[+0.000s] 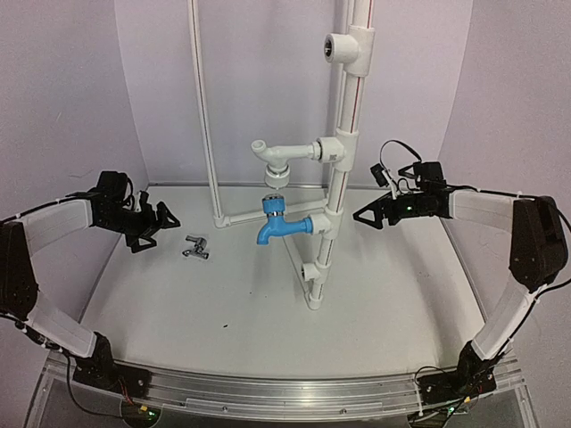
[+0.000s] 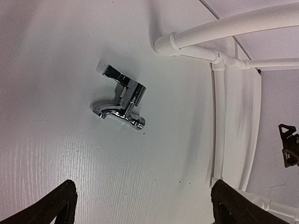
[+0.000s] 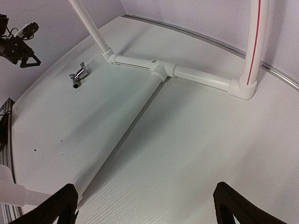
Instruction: Install the water faucets
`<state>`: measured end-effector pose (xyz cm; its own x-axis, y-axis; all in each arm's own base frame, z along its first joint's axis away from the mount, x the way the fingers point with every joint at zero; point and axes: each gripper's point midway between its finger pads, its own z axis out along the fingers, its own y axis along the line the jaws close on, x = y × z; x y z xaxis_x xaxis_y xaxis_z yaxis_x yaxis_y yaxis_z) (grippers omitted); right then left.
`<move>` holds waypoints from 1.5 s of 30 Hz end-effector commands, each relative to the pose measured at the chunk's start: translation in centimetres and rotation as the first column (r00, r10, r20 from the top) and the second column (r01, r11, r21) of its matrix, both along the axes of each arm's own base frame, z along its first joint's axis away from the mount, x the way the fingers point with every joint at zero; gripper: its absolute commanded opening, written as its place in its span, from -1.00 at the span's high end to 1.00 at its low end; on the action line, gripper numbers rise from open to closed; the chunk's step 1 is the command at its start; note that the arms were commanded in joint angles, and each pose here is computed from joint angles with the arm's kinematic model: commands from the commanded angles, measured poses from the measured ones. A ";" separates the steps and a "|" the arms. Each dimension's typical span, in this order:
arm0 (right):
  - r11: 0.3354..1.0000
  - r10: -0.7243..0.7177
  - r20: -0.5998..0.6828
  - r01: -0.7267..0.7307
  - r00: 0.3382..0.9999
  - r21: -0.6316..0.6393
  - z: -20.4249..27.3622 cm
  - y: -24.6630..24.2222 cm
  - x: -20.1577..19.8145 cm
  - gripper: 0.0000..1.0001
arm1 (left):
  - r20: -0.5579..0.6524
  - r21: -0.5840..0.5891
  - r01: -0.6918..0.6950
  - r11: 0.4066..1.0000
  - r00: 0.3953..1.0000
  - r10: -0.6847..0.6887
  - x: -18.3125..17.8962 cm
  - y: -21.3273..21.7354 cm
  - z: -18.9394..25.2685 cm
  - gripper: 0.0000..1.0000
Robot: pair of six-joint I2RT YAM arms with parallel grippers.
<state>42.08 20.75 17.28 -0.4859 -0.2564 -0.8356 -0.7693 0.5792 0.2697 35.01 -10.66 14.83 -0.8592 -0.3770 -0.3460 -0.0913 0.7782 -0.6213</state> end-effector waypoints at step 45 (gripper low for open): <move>0.998 0.040 -0.084 -0.036 0.996 0.057 -1.2 1.1 0.7 -0.96 | 0.041 -0.525 0.150 0.838 0.988 -0.151 11.7 -0.8 -10.8 0.10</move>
